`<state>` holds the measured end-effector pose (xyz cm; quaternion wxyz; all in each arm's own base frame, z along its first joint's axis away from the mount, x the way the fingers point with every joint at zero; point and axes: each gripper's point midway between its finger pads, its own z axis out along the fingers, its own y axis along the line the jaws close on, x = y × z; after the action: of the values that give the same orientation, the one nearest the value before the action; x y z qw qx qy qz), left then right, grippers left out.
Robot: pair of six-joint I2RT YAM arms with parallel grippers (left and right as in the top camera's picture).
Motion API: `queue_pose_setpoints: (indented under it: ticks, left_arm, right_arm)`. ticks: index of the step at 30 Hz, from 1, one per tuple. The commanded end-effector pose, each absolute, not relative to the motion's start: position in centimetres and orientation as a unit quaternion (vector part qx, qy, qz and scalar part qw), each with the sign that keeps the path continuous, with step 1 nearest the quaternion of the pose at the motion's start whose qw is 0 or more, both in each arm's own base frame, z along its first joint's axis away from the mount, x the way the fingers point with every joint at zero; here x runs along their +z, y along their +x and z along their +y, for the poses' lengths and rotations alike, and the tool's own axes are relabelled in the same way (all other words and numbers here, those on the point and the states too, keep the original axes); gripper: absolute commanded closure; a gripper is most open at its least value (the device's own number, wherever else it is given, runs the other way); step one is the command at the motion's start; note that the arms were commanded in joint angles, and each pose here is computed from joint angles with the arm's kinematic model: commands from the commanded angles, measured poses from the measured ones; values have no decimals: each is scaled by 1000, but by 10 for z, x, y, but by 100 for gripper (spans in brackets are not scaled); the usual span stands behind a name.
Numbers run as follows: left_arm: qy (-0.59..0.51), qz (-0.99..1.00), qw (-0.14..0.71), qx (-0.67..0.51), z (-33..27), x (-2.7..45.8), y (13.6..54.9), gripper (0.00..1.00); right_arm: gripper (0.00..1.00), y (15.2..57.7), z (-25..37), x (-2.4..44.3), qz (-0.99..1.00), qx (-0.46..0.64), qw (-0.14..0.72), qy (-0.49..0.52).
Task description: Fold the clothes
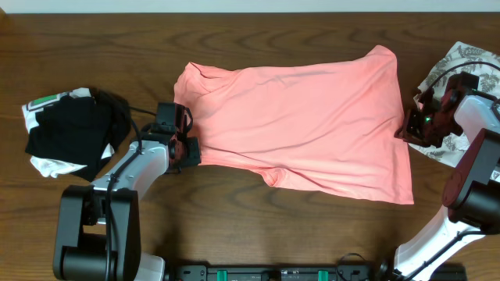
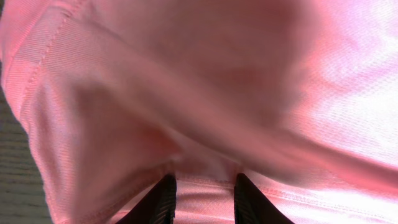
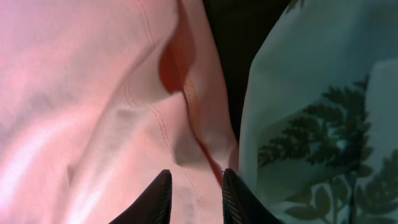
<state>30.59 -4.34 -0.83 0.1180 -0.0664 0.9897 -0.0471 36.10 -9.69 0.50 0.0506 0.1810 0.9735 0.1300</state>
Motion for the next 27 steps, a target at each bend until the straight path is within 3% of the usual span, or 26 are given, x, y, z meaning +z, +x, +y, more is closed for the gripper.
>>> queue_pose_setpoints:
  ticks: [1, 13, 15, 22, 27]
  left_arm:
    - [-81, 996, 11, -18, -32, -54, 247, 68]
    - [-81, 996, 11, -18, -32, -54, 247, 68]
    - [-81, 997, 11, -18, -32, -54, 247, 61]
    - [-81, 997, 11, -18, -32, -54, 247, 60]
    - [-81, 997, 9, -17, -32, -54, 246, 60]
  right_arm:
    - [73, 364, -96, 4, 977, 124, 53, 166]
    - [73, 349, -86, -4, 976, 142, 29, 165]
    - [68, 356, -81, 4, 973, 161, 44, 161]
    - [65, 372, -84, 89, 969, 149, 138, 144]
    - [62, 335, -78, 132, 972, 125, 131, 148]
